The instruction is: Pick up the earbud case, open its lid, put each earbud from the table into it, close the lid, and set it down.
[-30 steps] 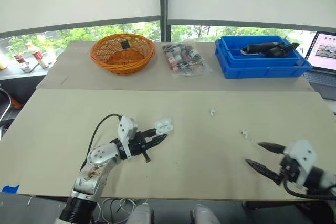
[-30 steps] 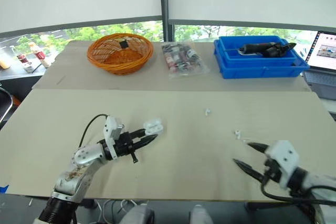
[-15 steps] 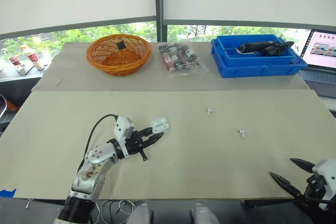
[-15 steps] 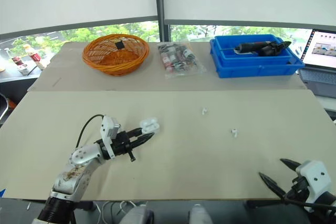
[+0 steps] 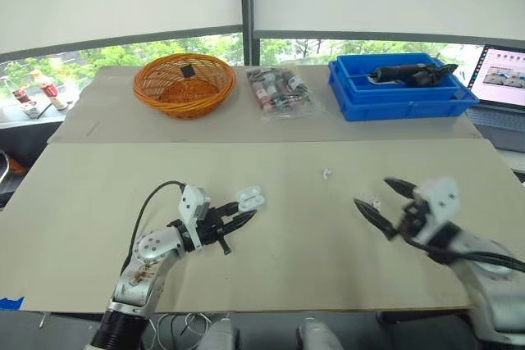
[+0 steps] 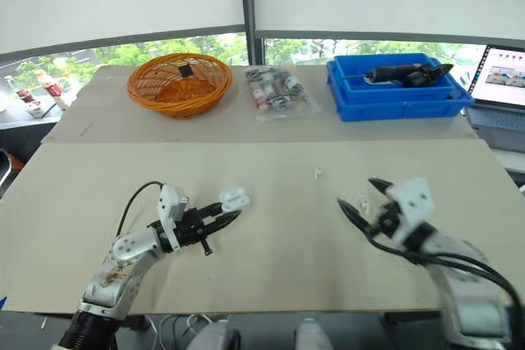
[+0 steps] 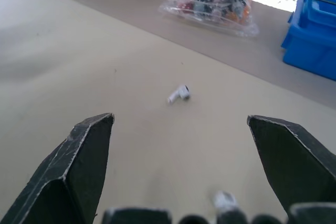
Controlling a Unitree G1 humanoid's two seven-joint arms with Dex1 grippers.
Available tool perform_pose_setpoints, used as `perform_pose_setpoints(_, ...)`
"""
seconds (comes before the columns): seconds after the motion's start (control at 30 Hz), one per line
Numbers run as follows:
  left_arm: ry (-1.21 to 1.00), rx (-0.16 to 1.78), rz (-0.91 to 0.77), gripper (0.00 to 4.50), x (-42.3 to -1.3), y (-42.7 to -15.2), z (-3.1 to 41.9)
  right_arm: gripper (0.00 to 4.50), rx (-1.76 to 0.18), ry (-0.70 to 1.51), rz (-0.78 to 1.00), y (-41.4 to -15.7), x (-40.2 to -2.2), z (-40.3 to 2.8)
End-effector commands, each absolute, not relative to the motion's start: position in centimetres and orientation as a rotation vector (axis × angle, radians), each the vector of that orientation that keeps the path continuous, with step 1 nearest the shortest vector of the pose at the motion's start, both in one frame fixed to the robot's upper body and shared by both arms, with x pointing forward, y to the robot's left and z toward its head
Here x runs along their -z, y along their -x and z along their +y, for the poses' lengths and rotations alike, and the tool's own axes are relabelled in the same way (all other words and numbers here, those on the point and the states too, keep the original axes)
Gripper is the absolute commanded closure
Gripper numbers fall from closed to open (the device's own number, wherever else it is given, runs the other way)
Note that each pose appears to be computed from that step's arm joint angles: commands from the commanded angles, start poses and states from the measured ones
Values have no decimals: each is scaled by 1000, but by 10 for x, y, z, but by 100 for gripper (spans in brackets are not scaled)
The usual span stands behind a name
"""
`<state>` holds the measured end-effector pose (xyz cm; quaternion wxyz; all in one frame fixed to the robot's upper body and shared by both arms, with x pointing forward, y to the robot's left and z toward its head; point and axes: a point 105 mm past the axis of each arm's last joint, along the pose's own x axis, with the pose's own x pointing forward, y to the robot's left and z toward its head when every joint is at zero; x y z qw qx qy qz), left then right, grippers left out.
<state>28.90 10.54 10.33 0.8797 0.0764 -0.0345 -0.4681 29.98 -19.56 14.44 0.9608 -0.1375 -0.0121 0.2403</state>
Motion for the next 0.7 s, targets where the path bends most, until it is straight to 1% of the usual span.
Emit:
perform_pose_setpoints(0.03, -201, 975, -109, 390, -111, -291, 104, 0, -356, 247, -11, -330, -144, -182)
perform_pose_setpoints(0.1, -212, 979, -108, 390, -111, -291, 103, 0, -358, 213, -10, -339, -143, -171)
perform_pose_setpoints(0.2, -211, 972, -109, 390, -111, -292, 103, 0, -253, 170, 34, -363, -134, -167)
perform_pose_setpoints(0.37, -216, 974, -106, 390, -109, -293, 100, 0, -148, 103, 79, -391, -119, -156)
perform_pose_setpoints(0.5, -220, 987, -108, 390, -109, -293, 95, 0, -103, 73, 131, -400, -101, -151)
perform_pose_setpoints(0.7, -221, 986, -107, 390, -109, -293, 94, 0, -58, 62, 197, -398, -84, -147)
